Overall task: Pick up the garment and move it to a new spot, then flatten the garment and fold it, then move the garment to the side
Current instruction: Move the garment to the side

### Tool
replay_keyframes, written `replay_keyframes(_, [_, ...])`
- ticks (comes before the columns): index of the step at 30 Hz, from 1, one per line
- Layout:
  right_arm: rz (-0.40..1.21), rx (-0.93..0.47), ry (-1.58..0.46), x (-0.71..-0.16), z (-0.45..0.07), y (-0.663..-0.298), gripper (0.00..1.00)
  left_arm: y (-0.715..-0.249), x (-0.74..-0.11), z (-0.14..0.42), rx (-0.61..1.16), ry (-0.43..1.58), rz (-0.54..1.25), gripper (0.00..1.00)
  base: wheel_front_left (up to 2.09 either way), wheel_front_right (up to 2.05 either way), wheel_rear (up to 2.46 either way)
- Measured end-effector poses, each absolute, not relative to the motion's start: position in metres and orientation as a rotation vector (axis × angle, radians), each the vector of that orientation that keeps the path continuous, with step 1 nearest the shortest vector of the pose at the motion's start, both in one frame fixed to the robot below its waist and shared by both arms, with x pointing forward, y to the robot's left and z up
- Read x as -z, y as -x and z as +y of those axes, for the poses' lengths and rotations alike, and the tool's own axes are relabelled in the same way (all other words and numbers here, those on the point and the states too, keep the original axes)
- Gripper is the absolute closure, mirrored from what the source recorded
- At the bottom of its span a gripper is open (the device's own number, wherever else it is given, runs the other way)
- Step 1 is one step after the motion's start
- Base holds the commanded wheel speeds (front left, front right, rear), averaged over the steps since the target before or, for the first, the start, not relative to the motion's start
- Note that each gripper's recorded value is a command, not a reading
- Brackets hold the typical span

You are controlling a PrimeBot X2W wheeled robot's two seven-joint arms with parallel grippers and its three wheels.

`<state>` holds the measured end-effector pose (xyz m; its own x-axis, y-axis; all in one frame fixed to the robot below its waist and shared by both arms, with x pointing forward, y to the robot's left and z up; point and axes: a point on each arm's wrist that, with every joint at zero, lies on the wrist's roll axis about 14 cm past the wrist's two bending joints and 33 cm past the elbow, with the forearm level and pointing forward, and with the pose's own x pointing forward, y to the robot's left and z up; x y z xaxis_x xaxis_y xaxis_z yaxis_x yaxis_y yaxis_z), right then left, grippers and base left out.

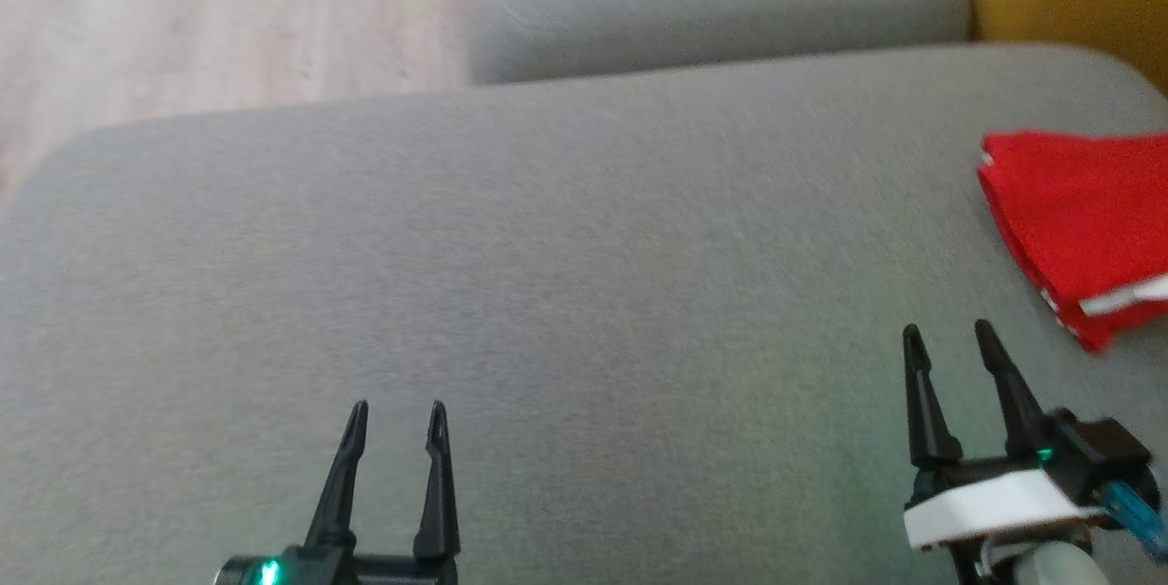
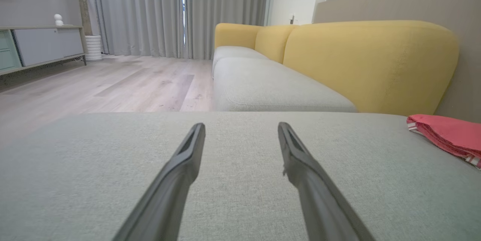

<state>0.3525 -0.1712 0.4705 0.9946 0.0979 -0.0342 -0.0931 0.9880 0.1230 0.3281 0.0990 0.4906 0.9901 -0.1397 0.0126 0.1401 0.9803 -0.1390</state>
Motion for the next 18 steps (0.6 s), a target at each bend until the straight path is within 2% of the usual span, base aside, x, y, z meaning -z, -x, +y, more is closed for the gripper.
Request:
replay_keyframes(2, [-0.045, -0.134, -0.132, -0.497, -0.159, -0.35, 0.0, -0.315, -0.497, 0.112, 0.093, 0.141, -0.027, 0.0, 0.0, 0.0, 0.0])
replay_keyframes(5, [-0.073, -0.17, -0.137, -0.506, -0.147, -0.34, 0.0, -0.307, -0.508, 0.127, 0.045, 0.15, -0.067, 0.0, 0.0, 0.0, 0.0])
replay_keyframes(11, [-0.02, -0.193, -0.148, -0.49, -0.137, -0.315, 0.0, -0.29, -0.509, 0.136, 0.017, 0.16, -0.079, 0.0, 0.0, 0.0, 0.0])
replay_keyframes(18, [-0.019, -0.183, -0.159, -0.489, -0.137, -0.313, 0.0, -0.291, -0.508, 0.132, 0.035, 0.16, -0.074, 0.0, 0.0, 0.0, 0.0])
